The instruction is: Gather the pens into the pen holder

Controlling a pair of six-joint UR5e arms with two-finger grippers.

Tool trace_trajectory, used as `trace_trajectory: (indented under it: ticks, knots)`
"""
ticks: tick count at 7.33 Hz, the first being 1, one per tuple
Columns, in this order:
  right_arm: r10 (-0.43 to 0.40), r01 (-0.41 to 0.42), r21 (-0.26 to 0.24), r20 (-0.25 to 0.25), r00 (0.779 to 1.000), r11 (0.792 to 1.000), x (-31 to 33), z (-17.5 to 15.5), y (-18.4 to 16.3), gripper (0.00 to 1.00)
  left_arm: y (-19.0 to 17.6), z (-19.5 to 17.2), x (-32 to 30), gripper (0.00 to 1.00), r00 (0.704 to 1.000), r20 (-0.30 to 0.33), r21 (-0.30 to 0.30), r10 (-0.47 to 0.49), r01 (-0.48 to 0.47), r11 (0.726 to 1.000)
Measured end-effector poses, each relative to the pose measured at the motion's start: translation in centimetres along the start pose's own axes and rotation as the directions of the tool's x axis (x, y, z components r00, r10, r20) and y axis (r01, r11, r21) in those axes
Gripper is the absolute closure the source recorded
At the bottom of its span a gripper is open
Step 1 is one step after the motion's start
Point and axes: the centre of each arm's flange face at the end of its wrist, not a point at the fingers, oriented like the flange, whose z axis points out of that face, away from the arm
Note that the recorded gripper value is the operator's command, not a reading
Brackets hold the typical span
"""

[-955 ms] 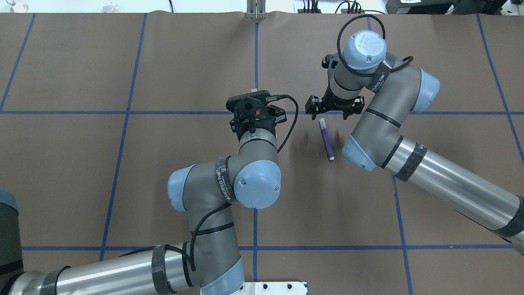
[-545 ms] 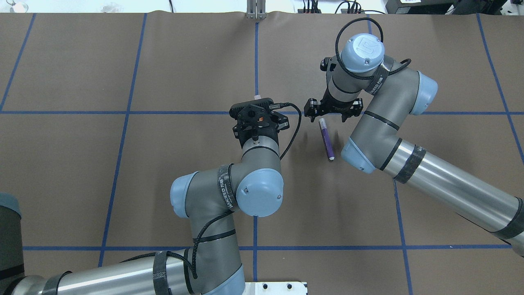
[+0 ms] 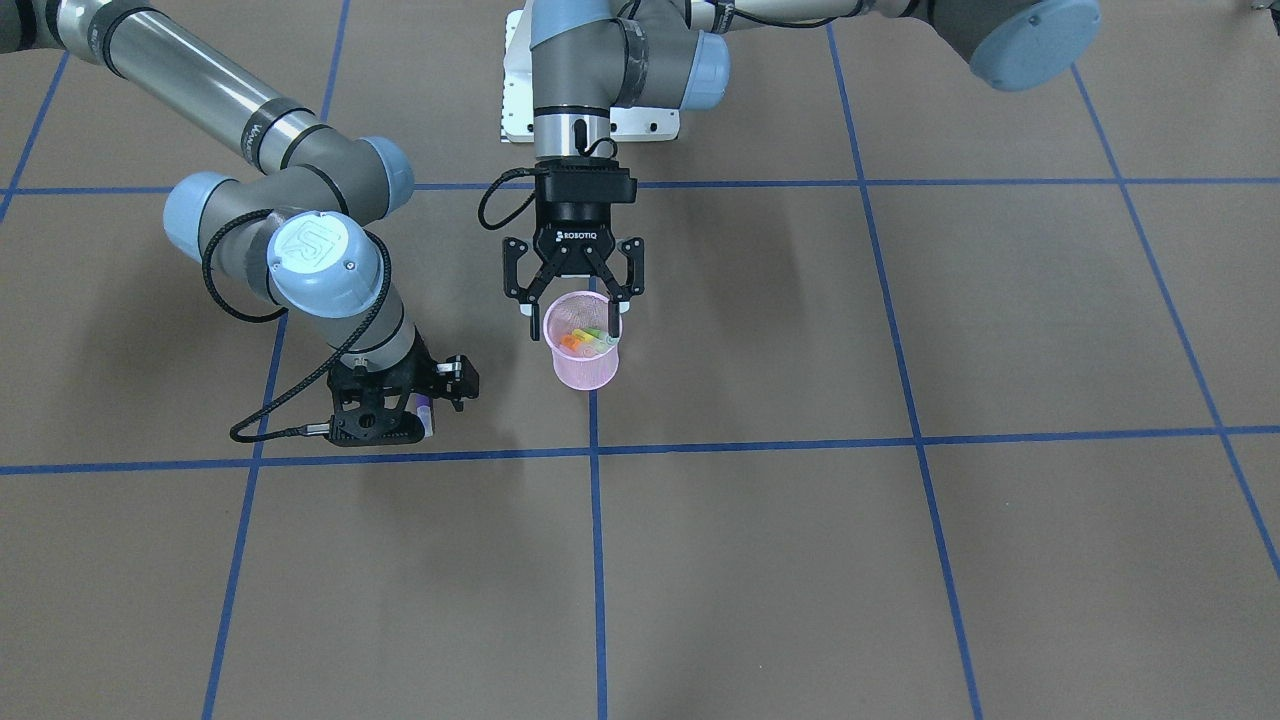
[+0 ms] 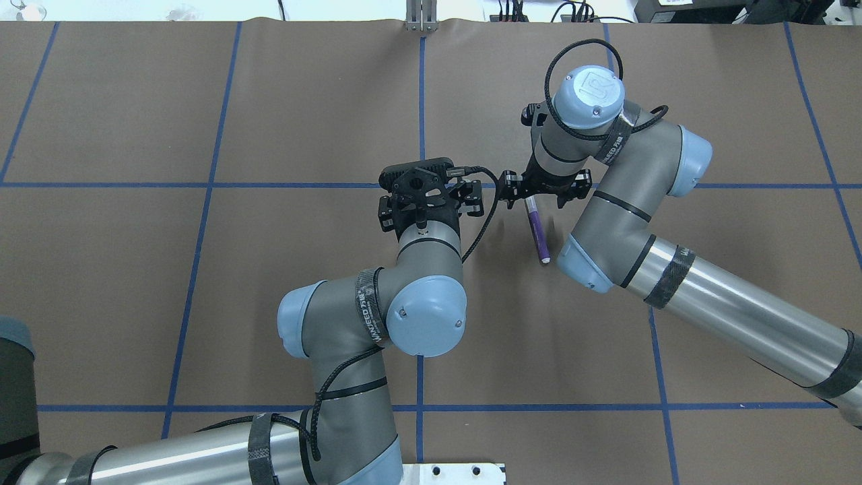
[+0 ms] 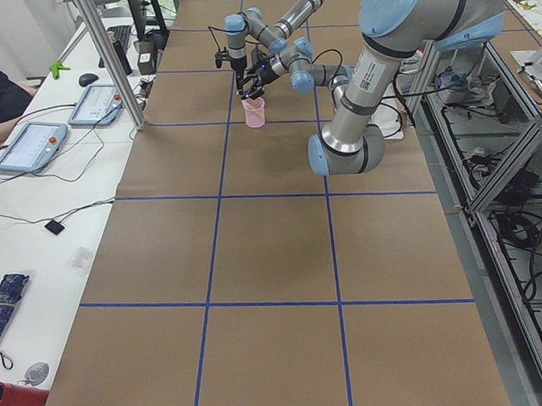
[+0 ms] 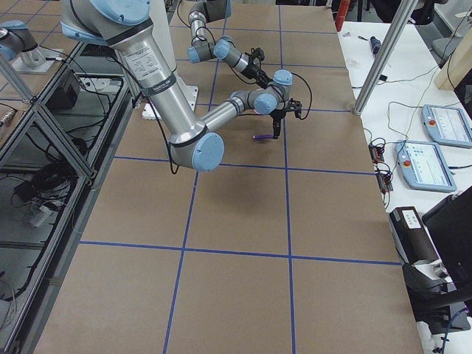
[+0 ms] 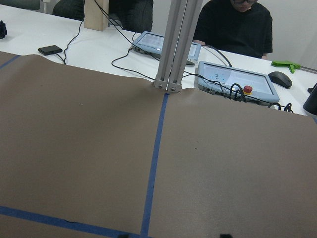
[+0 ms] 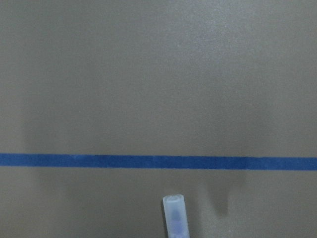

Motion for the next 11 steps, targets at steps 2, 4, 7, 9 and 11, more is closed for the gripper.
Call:
trace_trajectory:
  ticks: [2,4,7,9,11]
  knots:
    - [0.002,-0.002,-0.007,-0.008,1.000,1.000,0.1,0.6,0.1,0.15,-2.5,-1.9,0.2,0.00,0.999,-0.039,0.008,0.036,-0.035,0.999]
    - [0.005,-0.005,-0.012,-0.013,1.000,1.000,0.3,1.0,0.1,0.27,-6.5,-2.2,-1.8,0.00,0.996,-0.054,0.007,0.070,-0.070,0.998]
    - [0.002,-0.002,-0.021,-0.017,1.000,1.000,0.2,1.5,0.5,0.45,-11.5,-1.4,-7.5,0.00,0.994,-0.045,-0.016,0.101,-0.102,0.995]
    - [-0.008,0.007,-0.027,-0.018,1.000,1.000,-0.1,1.9,1.0,0.74,-12.9,-1.1,-8.7,0.00,0.994,-0.040,-0.019,0.101,-0.102,0.995]
    - [-0.013,0.012,-0.028,-0.016,1.000,1.000,-0.1,1.8,1.0,1.00,-13.3,-0.9,-9.0,0.01,0.994,-0.038,-0.018,0.102,-0.102,0.995]
